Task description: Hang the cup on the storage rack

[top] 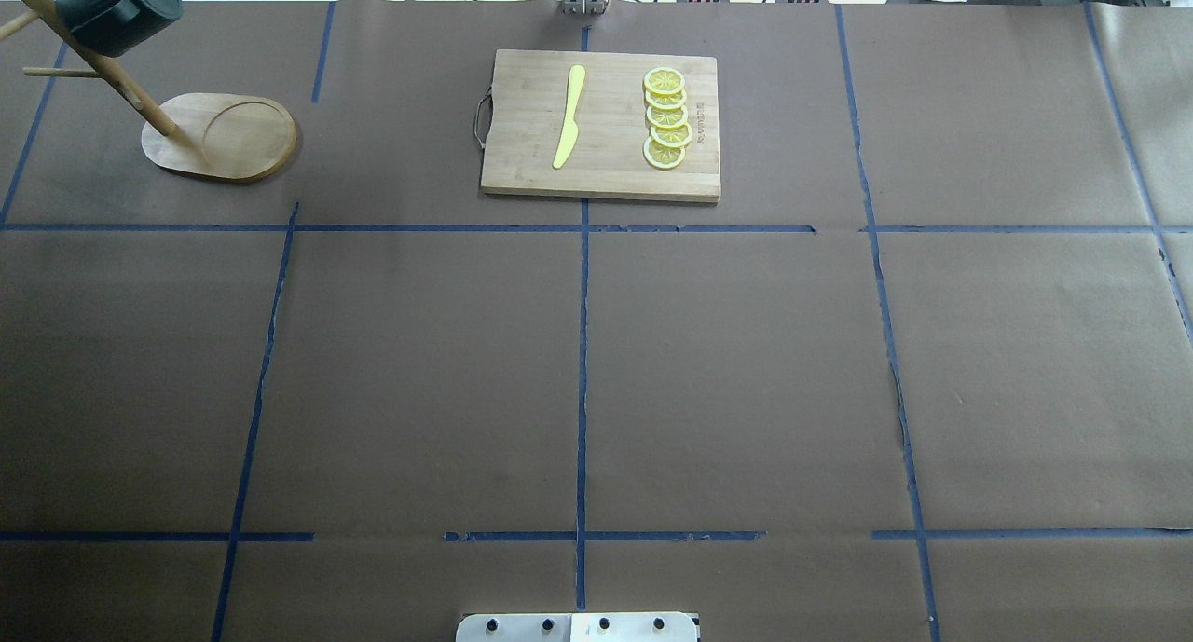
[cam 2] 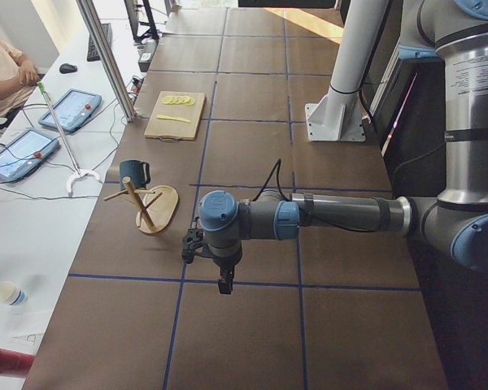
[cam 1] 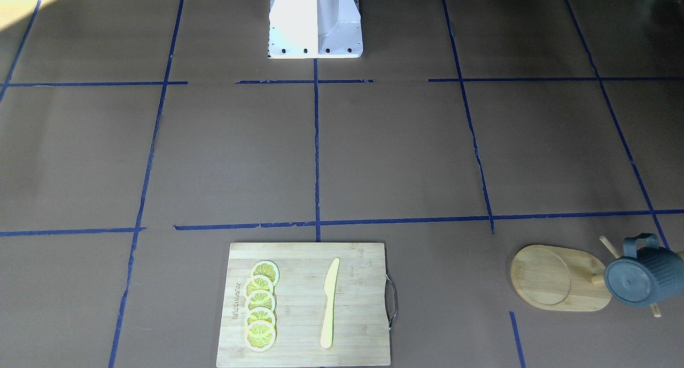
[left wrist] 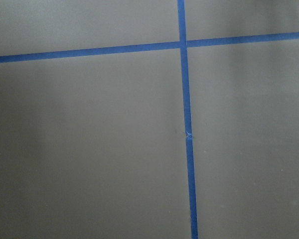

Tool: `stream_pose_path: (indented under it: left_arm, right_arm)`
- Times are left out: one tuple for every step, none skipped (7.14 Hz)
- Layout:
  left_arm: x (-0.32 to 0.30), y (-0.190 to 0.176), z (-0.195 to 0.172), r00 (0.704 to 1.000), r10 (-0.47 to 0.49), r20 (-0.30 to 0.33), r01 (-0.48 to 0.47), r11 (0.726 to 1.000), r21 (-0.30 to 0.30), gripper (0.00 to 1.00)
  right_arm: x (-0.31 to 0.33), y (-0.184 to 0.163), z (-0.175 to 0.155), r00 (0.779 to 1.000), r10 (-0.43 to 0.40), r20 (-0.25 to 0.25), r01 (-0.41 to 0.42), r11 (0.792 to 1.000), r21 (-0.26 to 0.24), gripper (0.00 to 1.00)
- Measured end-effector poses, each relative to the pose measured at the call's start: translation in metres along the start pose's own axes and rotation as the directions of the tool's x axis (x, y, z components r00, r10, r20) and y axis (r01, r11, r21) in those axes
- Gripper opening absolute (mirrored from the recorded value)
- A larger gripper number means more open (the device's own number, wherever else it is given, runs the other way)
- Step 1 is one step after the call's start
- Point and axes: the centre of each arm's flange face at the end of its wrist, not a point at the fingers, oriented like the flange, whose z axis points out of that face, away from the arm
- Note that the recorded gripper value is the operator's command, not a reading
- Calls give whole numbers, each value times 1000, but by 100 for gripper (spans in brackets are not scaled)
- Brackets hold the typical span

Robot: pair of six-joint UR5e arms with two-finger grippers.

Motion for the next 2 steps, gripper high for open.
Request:
stream_pose_path:
  left_arm:
    - [0,2,1,1000,-1,0,1,1000,-1,100]
    - [0,4,1,1000,-1,0,1,1000,-1,100]
  right_arm:
    - [-1,0,0,1000,-2,0,2,1000,-1,100]
    - [-1,0,1,1000,-3,0,3,1000,-1,100]
